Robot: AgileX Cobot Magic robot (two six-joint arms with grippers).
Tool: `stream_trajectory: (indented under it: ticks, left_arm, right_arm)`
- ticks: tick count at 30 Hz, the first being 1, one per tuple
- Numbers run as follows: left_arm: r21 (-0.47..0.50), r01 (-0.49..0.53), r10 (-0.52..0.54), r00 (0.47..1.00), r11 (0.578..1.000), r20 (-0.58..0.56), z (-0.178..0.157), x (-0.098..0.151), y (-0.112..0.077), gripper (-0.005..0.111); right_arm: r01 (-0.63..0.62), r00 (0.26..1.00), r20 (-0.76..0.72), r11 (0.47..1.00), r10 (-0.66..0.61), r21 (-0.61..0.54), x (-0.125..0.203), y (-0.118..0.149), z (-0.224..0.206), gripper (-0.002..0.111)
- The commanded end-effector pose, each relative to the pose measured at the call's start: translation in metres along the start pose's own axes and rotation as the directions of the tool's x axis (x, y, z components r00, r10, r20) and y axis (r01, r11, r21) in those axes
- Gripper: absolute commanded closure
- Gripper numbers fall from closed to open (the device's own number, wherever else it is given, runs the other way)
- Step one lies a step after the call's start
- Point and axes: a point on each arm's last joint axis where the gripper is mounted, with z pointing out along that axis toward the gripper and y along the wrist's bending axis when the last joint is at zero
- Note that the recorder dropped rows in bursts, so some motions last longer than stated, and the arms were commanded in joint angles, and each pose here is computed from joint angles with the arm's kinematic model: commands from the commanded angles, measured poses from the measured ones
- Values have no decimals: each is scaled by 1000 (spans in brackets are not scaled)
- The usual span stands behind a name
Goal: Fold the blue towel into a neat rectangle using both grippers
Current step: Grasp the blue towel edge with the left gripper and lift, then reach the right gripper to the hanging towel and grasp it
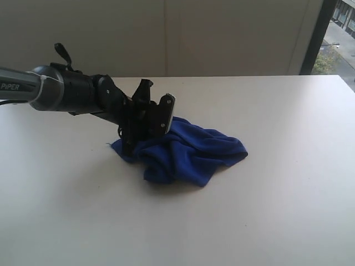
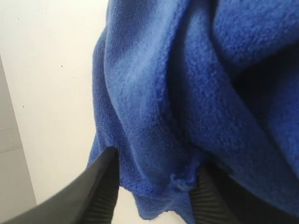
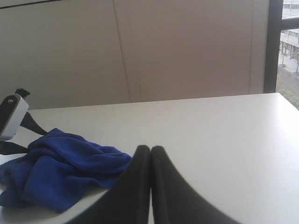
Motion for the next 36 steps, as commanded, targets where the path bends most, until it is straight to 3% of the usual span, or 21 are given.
stream_trajectory:
  ticks: [1, 9, 16, 25, 29, 36]
  left_arm:
    - [-14, 14, -14, 1000, 1000, 3, -1, -2, 2, 63]
    - [19, 18, -18, 1000, 1000, 12, -1, -2, -1, 106]
    - [-69, 10, -9, 1000, 998, 14, -19, -8, 15, 107]
    - [-191, 7, 3, 999, 982, 53, -86, -21, 51, 107]
    - [-217, 72, -53, 994, 973, 91, -117, -27, 61, 107]
    - [-317, 76, -43, 993, 945, 110, -182, -27, 79, 107]
  right_arm:
    - [0, 1000, 16, 1000, 0, -4, 0, 0, 0, 108]
    - [0, 1000, 16, 1000, 0, -4, 0, 0, 0, 108]
    - [0, 1000, 16, 1000, 0, -4, 0, 0, 0, 108]
    - [0, 1000, 16, 1000, 0, -4, 0, 0, 0, 108]
    - [0, 993, 114, 1000, 2, -20, -9, 2, -1, 108]
    - [-164, 958, 226, 983, 178, -78, -20, 3, -3, 108]
